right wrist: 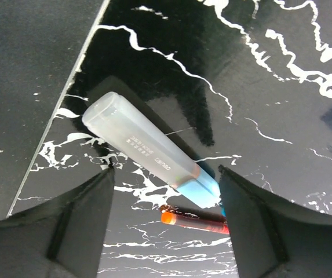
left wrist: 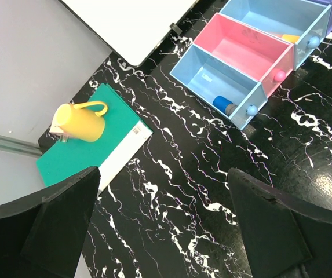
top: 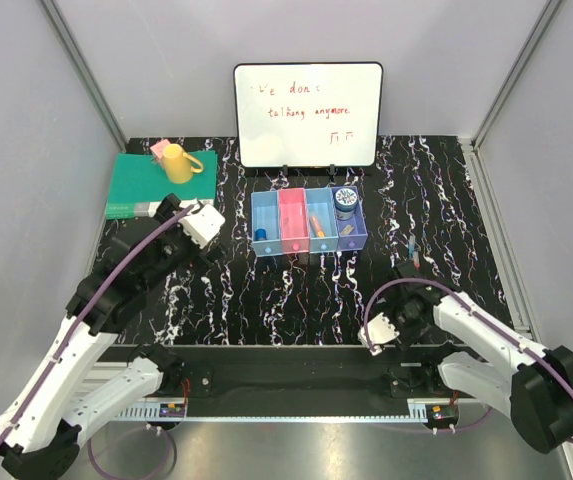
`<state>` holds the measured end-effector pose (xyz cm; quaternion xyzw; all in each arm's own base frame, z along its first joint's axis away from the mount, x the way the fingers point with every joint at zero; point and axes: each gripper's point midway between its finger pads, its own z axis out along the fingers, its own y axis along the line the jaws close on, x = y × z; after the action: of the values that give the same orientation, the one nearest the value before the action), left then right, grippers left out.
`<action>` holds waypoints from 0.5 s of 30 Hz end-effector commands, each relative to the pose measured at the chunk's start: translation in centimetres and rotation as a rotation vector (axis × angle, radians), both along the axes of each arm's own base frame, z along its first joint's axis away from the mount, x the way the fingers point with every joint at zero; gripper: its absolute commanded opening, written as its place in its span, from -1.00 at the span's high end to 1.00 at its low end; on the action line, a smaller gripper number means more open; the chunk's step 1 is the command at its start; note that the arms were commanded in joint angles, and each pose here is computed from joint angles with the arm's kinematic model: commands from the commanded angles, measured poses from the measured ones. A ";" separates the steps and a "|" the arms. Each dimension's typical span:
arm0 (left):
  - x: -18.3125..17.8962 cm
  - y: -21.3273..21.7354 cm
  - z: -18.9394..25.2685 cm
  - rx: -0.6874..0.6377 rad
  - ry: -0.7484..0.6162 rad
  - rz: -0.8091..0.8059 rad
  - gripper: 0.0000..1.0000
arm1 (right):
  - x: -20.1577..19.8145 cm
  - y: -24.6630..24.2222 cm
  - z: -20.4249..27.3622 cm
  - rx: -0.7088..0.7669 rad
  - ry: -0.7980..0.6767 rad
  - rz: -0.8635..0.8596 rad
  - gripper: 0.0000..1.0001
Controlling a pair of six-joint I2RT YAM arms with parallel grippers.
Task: Sort the stationery into containers
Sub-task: Pick up the stationery from the corner of the board.
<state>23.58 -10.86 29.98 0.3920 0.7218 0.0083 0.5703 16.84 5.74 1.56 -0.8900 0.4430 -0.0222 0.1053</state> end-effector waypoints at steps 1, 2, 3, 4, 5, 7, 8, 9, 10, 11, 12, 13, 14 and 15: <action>0.1 -0.1 1.9 -0.027 -0.033 0.005 -0.98 | -0.1 1.1 -1.3 0.031 0.045 0.047 -0.43; 0.1 -0.1 1.9 -0.022 -0.036 0.003 -0.98 | -0.1 1.1 -1.4 0.029 0.054 0.047 -0.40; 0.2 -0.1 1.8 -0.024 -0.033 0.004 -0.98 | -0.2 1.2 -1.6 0.027 0.070 0.048 -0.36; 0.2 -0.1 1.8 -0.022 -0.032 0.003 -0.98 | -0.1 1.3 -1.6 0.026 0.077 0.048 -0.32; 0.2 -0.2 1.8 -0.022 -0.034 0.003 -0.98 | -0.1 1.4 -1.7 0.026 0.083 0.054 -0.29; 0.3 -0.2 1.8 -0.023 -0.030 0.002 -0.98 | 0.1 1.6 -1.8 0.029 0.100 0.056 -0.26; 0.3 -0.3 1.8 -0.026 -0.027 0.004 -0.98 | 0.2 1.7 -1.8 0.031 0.104 0.053 -0.16; 0.3 -0.3 1.8 -0.028 -0.027 0.003 -0.98 | 0.2 1.9 -1.9 0.031 0.118 0.050 -0.06; 0.3 -0.3 1.7 -0.029 -0.023 0.004 -0.98 | 0.3 2.0 -1.9 0.034 0.122 0.045 0.02; 0.3 -0.4 1.9 -0.032 -0.025 0.003 -0.98 | 0.4 2.0 -1.9 0.033 0.125 0.043 0.10; 0.3 -0.4 1.9 -0.032 -0.025 0.001 -0.98 | 0.5 2.1 -2.0 0.031 0.130 0.041 0.24; 0.3 -0.4 1.8 -0.032 -0.023 0.002 -0.98 | 0.6 2.1 -2.0 0.031 0.133 0.034 0.28; 0.4 -0.4 1.9 -0.033 -0.024 0.002 -0.98 | 0.8 2.3 -1.9 0.038 0.131 0.026 0.31; 0.4 -0.4 1.9 -0.034 -0.024 0.005 -0.98 | 0.8 2.5 -2.1 0.042 0.142 0.020 0.42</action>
<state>23.75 -10.98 29.15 0.3979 0.7316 0.0088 0.5534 16.66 5.50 0.80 -0.8933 0.4473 0.0232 0.0380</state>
